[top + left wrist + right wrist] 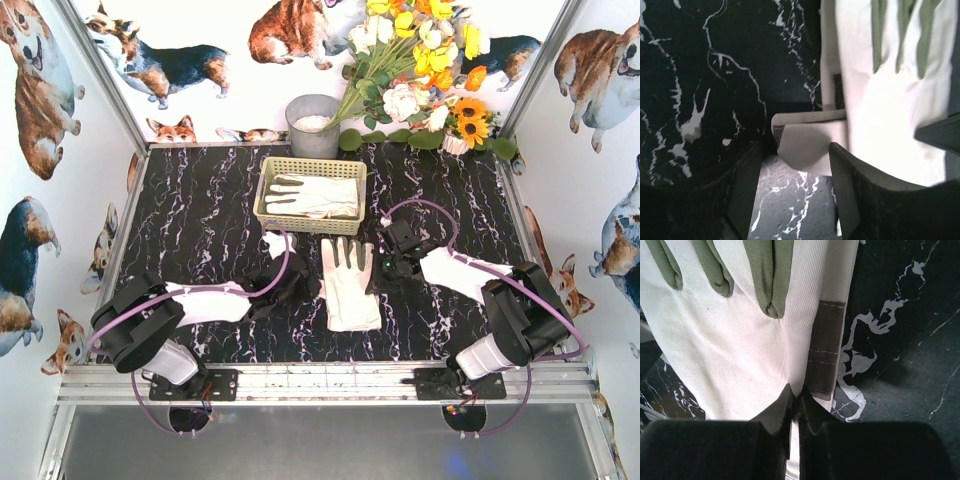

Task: Put the gloves into the storage basket
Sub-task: Pair the glove with the glove.

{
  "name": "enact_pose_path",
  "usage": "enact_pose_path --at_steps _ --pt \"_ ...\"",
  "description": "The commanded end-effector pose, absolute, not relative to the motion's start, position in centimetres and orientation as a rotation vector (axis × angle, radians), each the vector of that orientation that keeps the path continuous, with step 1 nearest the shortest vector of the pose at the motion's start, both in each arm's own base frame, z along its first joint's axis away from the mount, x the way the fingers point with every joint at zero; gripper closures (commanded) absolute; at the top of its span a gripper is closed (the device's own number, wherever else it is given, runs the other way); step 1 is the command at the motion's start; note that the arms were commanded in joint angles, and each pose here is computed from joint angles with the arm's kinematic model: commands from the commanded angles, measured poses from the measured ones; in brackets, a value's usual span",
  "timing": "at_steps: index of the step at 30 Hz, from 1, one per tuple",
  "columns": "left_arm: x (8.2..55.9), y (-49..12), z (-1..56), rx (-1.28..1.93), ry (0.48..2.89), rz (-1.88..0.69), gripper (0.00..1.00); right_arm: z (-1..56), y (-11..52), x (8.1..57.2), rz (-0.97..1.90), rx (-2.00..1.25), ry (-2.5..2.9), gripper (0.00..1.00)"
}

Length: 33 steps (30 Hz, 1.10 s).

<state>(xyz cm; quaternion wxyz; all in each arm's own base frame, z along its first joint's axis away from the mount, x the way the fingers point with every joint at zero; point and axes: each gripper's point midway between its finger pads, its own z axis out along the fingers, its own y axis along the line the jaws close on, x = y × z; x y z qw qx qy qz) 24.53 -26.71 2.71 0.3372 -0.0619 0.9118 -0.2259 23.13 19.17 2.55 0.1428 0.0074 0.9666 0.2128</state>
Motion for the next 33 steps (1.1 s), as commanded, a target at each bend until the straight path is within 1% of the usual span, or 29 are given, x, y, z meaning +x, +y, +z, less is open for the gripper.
enact_pose_path --at_steps 1,5,10,17,23,24,25,29,31,33 --pt "24.7 -26.9 2.3 -0.231 2.338 -0.738 0.50 2.6 19.3 23.6 0.617 0.024 2.767 1.00" --pt "24.7 -27.0 2.1 -0.253 2.316 -0.827 0.52 2.3 19.1 23.5 0.603 0.023 2.776 1.00" --pt "24.4 -28.6 1.9 -0.183 2.336 -0.922 0.54 2.0 19.1 23.6 0.593 0.023 2.782 1.00" --pt "23.5 -28.8 0.3 -0.156 2.399 -0.935 0.55 1.9 18.9 23.5 0.584 0.027 2.786 1.00" --pt "23.2 -28.9 0.8 -0.132 2.387 -0.961 0.58 1.8 18.9 23.6 0.593 0.049 2.789 1.00" --pt "23.2 -29.0 0.9 -0.123 2.388 -0.962 0.61 1.8 18.9 23.6 0.594 0.050 2.789 1.00" --pt "23.2 -29.0 1.0 -0.118 2.390 -0.959 0.66 1.8 19.0 23.7 0.599 0.054 2.786 1.00" --pt "23.0 -28.6 0.8 -0.116 2.401 -0.938 0.90 2.2 19.2 23.9 0.623 0.028 2.777 1.00" --pt "22.9 -28.3 0.6 -0.129 2.408 -0.924 1.00 3.0 19.3 24.2 0.643 -0.015 2.753 0.85" --pt "22.8 -28.0 0.5 -0.141 2.414 -0.909 1.00 4.4 19.1 24.5 0.659 -0.049 2.705 0.72"
